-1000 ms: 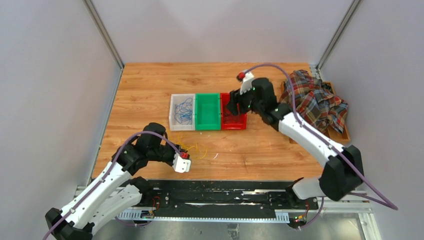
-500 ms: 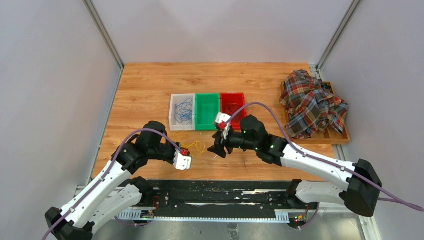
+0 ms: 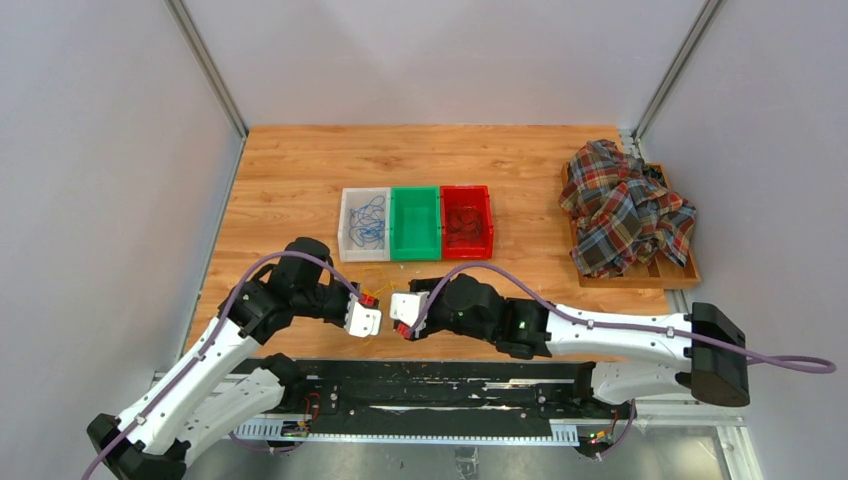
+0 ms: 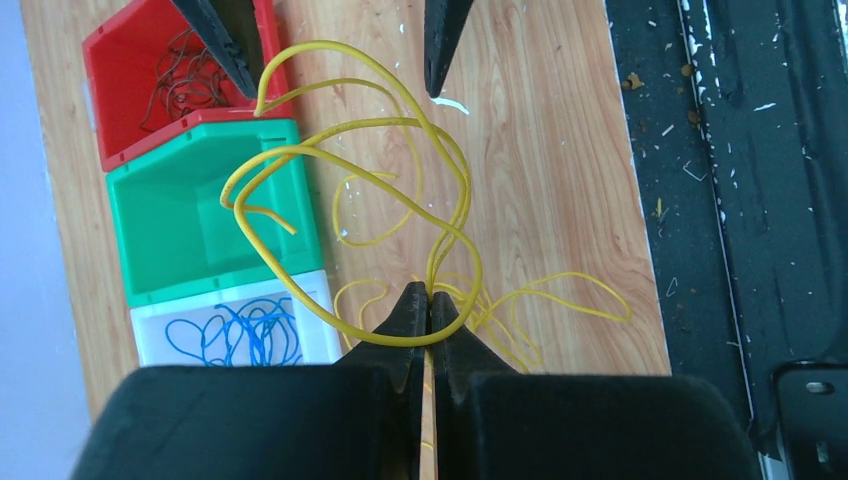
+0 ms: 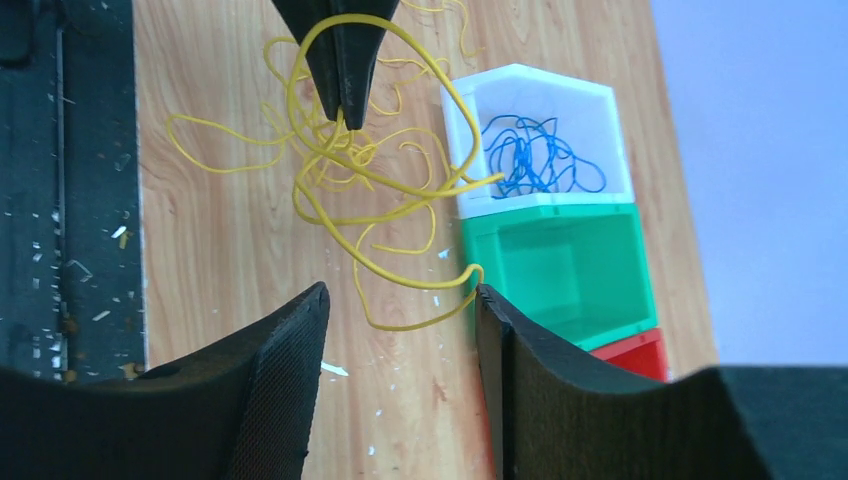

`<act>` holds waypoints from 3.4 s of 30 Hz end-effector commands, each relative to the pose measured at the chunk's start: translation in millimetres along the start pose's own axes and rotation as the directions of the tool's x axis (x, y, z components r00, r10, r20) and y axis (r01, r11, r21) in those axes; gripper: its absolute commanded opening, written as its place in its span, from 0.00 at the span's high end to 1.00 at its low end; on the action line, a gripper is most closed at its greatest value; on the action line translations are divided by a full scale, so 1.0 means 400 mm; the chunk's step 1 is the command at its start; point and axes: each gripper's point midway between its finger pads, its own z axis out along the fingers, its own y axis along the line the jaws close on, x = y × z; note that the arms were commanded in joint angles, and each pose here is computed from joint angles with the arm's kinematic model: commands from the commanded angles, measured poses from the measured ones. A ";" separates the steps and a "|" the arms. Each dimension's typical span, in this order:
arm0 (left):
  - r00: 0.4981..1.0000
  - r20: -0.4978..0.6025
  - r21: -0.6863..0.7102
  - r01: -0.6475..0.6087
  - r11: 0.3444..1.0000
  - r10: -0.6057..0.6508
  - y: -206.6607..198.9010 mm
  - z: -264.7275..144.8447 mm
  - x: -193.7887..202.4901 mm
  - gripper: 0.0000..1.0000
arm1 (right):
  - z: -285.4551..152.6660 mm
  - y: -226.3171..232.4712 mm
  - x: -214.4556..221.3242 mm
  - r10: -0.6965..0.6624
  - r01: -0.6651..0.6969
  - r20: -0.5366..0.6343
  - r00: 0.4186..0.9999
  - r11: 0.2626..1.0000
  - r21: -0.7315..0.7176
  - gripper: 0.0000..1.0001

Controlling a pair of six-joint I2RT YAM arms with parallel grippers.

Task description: Untangle the cables

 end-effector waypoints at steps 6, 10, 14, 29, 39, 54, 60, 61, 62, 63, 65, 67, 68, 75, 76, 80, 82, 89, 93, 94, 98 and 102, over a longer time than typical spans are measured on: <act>0.999 0.027 0.021 0.042 0.999 -0.042 -0.003 -0.012 -0.024 0.99 | 0.008 -0.064 -0.092 -0.224 0.217 0.011 0.975 0.957 0.193 0.50; 0.998 0.020 0.029 0.052 0.998 -0.052 -0.004 -0.012 -0.022 0.99 | 0.016 -0.045 -0.103 -0.247 0.240 0.017 0.969 0.952 0.188 0.51; 0.998 0.016 0.028 0.059 0.998 -0.060 0.002 -0.012 -0.023 0.99 | 0.029 -0.021 -0.095 -0.241 0.236 0.011 0.971 0.959 0.158 0.67; 0.999 -0.054 -0.189 -0.003 0.982 -0.007 0.082 -0.043 0.007 0.87 | -0.124 -0.177 0.055 0.306 -0.325 0.112 0.946 0.875 0.359 0.99; 0.998 0.045 -0.399 -0.031 0.917 0.054 0.176 -0.108 -0.075 0.41 | -0.207 -0.212 -0.009 0.392 -0.427 0.175 0.903 0.861 0.277 0.99; 0.874 0.425 -0.145 0.324 0.935 -0.237 0.199 -0.092 -0.284 0.20 | -0.179 -0.291 -0.335 0.488 -0.533 0.395 0.778 0.846 0.003 0.99; 0.828 0.466 -0.152 0.421 0.894 -0.311 0.232 -0.096 -0.298 0.22 | -0.176 -0.321 -0.402 0.487 -0.539 0.473 0.734 0.842 -0.030 0.99; 0.823 0.473 -0.165 0.434 0.886 -0.315 0.241 -0.100 -0.300 0.25 | -0.174 -0.323 -0.406 0.486 -0.540 0.481 0.729 0.841 -0.031 0.99; 0.826 0.475 -0.177 0.427 0.887 -0.303 0.247 -0.103 -0.301 0.32 | -0.175 -0.327 -0.411 0.484 -0.541 0.491 0.724 0.840 -0.030 0.99; 0.830 0.475 -0.189 0.421 0.887 -0.293 0.252 -0.104 -0.301 0.38 | -0.176 -0.331 -0.415 0.482 -0.543 0.500 0.719 0.839 -0.028 0.99; 0.830 0.477 -0.211 0.426 0.880 -0.288 0.266 -0.110 -0.301 0.55 | -0.184 -0.341 -0.426 0.473 -0.543 0.523 0.709 0.839 -0.022 0.99; 0.832 0.482 -0.222 0.419 0.880 -0.275 0.277 -0.119 -0.311 0.78 | -0.194 -0.350 -0.438 0.461 -0.540 0.546 0.699 0.842 -0.019 0.99; 0.833 0.484 -0.217 0.412 0.885 -0.269 0.281 -0.124 -0.319 0.92 | -0.198 -0.352 -0.443 0.455 -0.537 0.556 0.696 0.844 -0.019 0.99; 0.862 0.476 -0.186 0.290 0.939 -0.172 0.319 -0.196 -0.417 0.99 | -0.204 -0.340 -0.409 0.487 -0.583 0.572 0.660 0.812 -0.018 0.73; 0.863 0.479 -0.195 0.280 0.940 -0.157 0.328 -0.209 -0.429 0.99 | -0.211 -0.344 -0.398 0.487 -0.595 0.576 0.656 0.804 -0.003 0.68; 0.865 0.495 -0.271 0.245 0.931 -0.083 0.373 -0.262 -0.472 0.99 | -0.257 -0.364 -0.351 0.478 -0.645 0.614 0.628 0.762 0.066 0.31; 0.863 0.501 -0.303 0.235 0.923 -0.056 0.394 -0.289 -0.493 0.99 | -0.271 -0.360 -0.321 0.472 -0.657 0.623 0.624 0.749 0.091 0.27; 0.847 0.531 -0.314 0.225 0.922 -0.025 0.411 -0.342 -0.547 0.99 | -0.226 -0.296 -0.293 0.484 -0.608 0.589 0.648 0.794 0.016 0.25; 0.842 0.540 -0.328 0.216 0.920 -0.005 0.421 -0.362 -0.566 0.99 | -0.176 -0.277 -0.337 0.493 -0.558 0.574 0.654 0.827 -0.074 0.26; 0.842 0.540 -0.332 0.212 0.919 0.001 0.424 -0.367 -0.570 0.99 | -0.161 -0.276 -0.349 0.497 -0.551 0.573 0.651 0.829 -0.093 0.26; 0.842 0.540 -0.347 0.204 0.915 0.018 0.431 -0.380 -0.580 1.00 | -0.110 -0.281 -0.405 0.509 -0.522 0.592 0.625 0.836 -0.168 0.34; 0.846 0.533 -0.365 0.197 0.910 0.031 0.438 -0.389 -0.582 0.99 | -0.049 -0.266 -0.422 0.548 -0.517 0.574 0.609 0.822 -0.237 0.54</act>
